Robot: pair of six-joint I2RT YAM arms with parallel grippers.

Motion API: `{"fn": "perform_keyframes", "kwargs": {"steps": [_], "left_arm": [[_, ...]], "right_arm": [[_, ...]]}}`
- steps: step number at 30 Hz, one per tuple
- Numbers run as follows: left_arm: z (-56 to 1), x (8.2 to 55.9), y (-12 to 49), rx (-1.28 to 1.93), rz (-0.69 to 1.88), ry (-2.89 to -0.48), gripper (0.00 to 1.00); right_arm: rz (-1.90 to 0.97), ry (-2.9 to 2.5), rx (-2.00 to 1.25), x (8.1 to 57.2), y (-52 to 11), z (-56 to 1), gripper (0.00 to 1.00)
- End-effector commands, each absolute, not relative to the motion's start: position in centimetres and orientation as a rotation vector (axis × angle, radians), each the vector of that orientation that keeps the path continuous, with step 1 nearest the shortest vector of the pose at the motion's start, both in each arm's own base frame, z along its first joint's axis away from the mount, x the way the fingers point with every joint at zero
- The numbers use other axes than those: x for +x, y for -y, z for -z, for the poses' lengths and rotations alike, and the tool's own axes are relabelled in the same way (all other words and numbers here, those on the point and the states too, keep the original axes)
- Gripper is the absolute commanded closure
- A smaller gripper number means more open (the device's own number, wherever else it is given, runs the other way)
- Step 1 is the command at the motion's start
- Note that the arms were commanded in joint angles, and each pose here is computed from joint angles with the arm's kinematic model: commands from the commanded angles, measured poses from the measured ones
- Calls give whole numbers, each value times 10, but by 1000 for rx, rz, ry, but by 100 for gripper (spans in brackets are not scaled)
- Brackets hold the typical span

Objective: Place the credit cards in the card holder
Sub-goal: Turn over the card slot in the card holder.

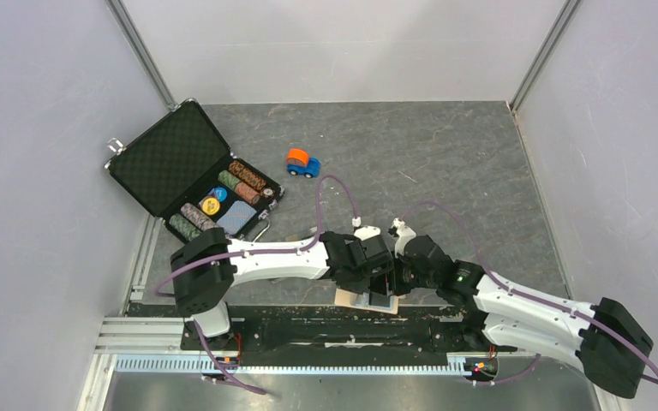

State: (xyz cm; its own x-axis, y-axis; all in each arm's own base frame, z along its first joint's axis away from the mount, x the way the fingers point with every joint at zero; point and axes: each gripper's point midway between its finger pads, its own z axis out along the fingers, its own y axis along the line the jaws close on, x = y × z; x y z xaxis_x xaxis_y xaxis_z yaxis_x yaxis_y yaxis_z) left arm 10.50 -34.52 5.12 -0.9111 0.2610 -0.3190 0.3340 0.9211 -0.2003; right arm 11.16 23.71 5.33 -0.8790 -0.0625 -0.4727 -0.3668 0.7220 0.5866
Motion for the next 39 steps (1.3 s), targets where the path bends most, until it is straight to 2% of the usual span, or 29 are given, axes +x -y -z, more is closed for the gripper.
{"fn": "perform_keyframes", "kwargs": {"steps": [1, 2, 3, 6, 9, 15, 19, 23, 27, 30, 39], "left_arm": [[-70, 121, 337, 465, 275, -2741, 96], [-68, 119, 339, 471, 278, -2752, 92], [-67, 118, 342, 478, 284, -2761, 83], [-62, 115, 352, 503, 303, -2784, 48], [-59, 113, 360, 539, 312, -2794, 35], [-63, 111, 374, 583, 345, -2786, 32], [-60, 110, 371, 615, 276, -2795, 26], [-60, 106, 370, 647, 242, -2793, 25], [-71, 101, 384, 655, 376, -2770, 34], [-81, 96, 400, 654, 536, -2745, 36], [-89, 86, 421, 650, 743, -2724, 29]], "right_arm": [[-930, -2417, -312, 129, -237, -74, 66], [-922, -2418, -311, 129, -236, -74, 65], [-916, -2420, -311, 130, -235, -73, 64], [-879, -2438, -315, 130, -231, -70, 62], [-838, -2450, -314, 131, -224, -67, 62], [-789, -2461, -295, 132, -213, -63, 61], [-784, -2463, -286, 132, -210, -62, 60], [-791, -2461, -292, 132, -210, -63, 60], [-799, -2452, -282, 134, -209, -66, 60], [-814, -2447, -265, 135, -207, -67, 60], [-836, -2443, -214, 140, -195, -66, 59]]}}
